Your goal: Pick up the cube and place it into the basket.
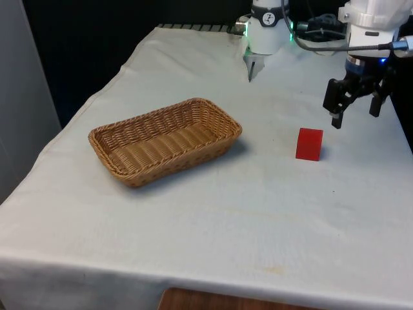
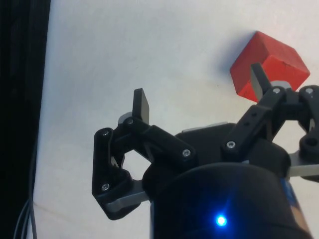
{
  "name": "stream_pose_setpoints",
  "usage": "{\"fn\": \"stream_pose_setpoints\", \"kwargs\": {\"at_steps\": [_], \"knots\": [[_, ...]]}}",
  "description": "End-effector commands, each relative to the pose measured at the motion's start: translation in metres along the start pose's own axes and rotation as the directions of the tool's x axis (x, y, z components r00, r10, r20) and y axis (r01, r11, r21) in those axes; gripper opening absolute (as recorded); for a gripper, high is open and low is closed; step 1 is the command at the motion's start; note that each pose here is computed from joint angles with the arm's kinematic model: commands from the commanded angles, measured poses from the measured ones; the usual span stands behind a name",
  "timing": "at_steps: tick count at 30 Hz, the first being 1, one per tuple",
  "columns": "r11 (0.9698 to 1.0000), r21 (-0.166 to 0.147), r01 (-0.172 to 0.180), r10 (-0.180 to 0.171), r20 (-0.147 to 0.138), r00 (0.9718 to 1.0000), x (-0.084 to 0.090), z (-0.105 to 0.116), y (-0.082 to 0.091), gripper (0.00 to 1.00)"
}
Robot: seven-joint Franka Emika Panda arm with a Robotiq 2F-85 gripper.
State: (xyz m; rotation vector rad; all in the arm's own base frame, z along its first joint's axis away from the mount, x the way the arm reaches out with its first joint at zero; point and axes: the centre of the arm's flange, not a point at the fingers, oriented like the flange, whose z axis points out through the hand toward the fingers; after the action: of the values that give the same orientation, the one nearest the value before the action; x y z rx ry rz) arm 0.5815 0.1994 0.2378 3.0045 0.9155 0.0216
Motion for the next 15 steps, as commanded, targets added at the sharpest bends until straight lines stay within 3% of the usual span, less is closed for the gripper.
{"fn": "stream_pose_setpoints", "kwargs": {"at_steps": [1,5,6,14,15], "knots": [[1.0000,0.001,-0.003,0.003,-0.002,1.0000,-0.0002,0.0004,-0.0002,1.00],[0.9995,0.003,-0.033,0.033,-0.003,0.9995,-0.0002,-0.0009,0.0006,1.00],[0.9998,0.000,-0.022,0.022,-0.001,0.9998,0.0003,-0.0004,0.0001,1.00],[0.9960,0.002,-0.089,0.089,-0.001,0.9960,-0.0008,-0.0002,0.0023,1.00],[0.9968,-0.001,-0.080,0.080,0.000,0.9968,-0.0001,-0.0003,0.0013,1.00]]}}
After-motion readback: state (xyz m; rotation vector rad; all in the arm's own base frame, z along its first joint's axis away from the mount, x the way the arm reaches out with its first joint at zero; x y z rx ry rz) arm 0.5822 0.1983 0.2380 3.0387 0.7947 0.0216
